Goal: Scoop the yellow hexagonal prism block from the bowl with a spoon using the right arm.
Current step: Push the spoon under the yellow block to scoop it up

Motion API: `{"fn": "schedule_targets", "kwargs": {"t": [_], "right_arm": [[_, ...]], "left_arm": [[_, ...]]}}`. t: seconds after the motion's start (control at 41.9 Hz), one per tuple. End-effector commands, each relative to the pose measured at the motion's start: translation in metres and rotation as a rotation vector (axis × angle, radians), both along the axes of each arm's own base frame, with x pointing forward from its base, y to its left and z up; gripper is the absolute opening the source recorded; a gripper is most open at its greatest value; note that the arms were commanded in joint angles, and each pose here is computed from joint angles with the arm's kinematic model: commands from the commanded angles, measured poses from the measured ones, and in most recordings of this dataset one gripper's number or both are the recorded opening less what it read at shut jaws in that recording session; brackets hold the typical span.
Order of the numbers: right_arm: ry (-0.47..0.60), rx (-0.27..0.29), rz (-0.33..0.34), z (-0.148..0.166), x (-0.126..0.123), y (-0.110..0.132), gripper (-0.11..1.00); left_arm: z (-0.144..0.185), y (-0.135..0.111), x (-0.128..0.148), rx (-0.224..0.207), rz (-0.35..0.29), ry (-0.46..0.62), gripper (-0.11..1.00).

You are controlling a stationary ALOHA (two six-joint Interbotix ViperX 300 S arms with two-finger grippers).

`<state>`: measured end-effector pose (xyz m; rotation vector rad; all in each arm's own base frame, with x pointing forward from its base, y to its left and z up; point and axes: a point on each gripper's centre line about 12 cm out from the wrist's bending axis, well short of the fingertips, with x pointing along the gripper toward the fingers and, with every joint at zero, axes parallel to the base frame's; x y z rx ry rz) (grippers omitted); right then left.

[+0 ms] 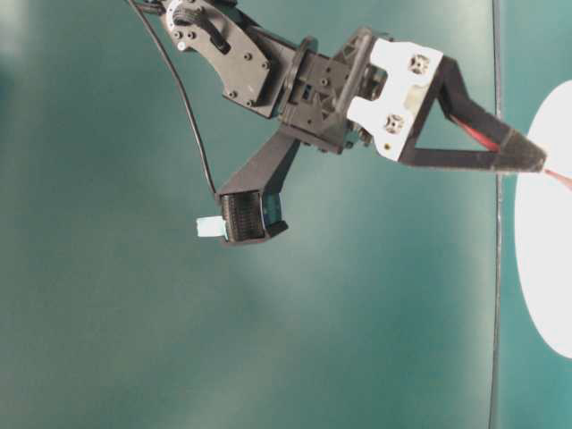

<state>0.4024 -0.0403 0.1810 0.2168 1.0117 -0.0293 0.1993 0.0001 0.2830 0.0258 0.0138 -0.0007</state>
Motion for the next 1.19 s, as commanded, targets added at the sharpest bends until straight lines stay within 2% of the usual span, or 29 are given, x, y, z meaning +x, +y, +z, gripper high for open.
{"fn": "schedule_targets", "kwargs": {"t": [0.0, 1.17], "right_arm": [[-0.055, -0.006, -0.008, 0.0128, 0.0057, -0.0001, 0.25], [-0.117, -0.023, -0.034, 0.0106, 0.0086, -0.0021, 0.25]], "left_arm": [[0.0123, 0.0006, 0.0025, 0.003, 0.003, -0.031, 0.06], [0.0123, 0.0006, 0.0025, 0.003, 0.003, -0.031, 0.06]]}}
